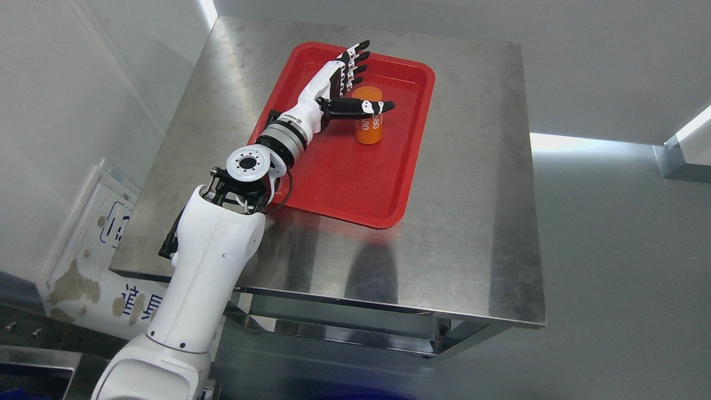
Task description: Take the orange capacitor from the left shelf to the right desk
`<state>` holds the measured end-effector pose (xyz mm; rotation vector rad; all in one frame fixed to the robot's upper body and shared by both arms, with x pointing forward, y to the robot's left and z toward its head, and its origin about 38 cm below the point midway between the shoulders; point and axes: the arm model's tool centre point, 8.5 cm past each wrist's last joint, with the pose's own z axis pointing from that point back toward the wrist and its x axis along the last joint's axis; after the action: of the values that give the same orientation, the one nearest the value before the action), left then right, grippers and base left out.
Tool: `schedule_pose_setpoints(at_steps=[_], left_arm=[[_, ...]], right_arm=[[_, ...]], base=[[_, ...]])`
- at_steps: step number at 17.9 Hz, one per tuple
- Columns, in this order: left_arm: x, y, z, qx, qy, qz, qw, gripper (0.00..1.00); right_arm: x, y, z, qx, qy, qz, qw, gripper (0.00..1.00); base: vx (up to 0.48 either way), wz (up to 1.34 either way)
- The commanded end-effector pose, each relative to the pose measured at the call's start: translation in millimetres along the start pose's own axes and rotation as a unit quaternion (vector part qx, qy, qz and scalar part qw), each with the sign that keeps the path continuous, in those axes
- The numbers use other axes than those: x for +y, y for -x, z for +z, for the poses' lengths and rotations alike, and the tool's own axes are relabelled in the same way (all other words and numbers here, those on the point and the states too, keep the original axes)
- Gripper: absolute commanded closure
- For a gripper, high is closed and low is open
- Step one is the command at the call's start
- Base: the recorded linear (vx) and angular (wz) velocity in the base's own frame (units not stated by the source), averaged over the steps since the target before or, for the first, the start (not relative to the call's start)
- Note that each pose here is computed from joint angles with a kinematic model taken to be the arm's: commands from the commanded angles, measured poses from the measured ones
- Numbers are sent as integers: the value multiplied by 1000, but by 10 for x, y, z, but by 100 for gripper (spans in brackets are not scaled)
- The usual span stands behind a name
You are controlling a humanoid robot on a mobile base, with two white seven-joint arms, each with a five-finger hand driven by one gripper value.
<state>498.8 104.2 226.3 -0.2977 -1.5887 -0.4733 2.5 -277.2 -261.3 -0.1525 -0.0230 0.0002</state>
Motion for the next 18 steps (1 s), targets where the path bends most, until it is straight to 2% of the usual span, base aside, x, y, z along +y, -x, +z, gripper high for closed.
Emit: schedule_pose_setpoints(at_steps=[1,3,7,10,12,15,18], left_arm=[[759,-613,240,-74,-90,21,993,0],[1102,-673,381,-94,-134,42,986,0],[1251,-519,679,-105,-171,54,978,0],[1221,-488,950,-120,-183,49,975,0],[1176,-322,1076,-118,-188,48,974,0],[1081,-125,1236,-160,-181,28,970,0],[999,172,1365,-135,-175,33,975,0]], right_arm=[[-112,79,-6,2,8,-3,1000,0],[-112,79,-6,2,8,-3,1000,0],[-112,79,-6,2,8,-3,1000,0],[-112,79,-6,2,8,-3,1000,0],[-112,79,-6,2,8,-3,1000,0],[-112,79,-6,2,8,-3,1000,0],[-112,79,-6,2,8,-3,1000,0]], base=[[0,0],[0,0],[0,0],[0,0],[0,0],[0,0],[0,0]])
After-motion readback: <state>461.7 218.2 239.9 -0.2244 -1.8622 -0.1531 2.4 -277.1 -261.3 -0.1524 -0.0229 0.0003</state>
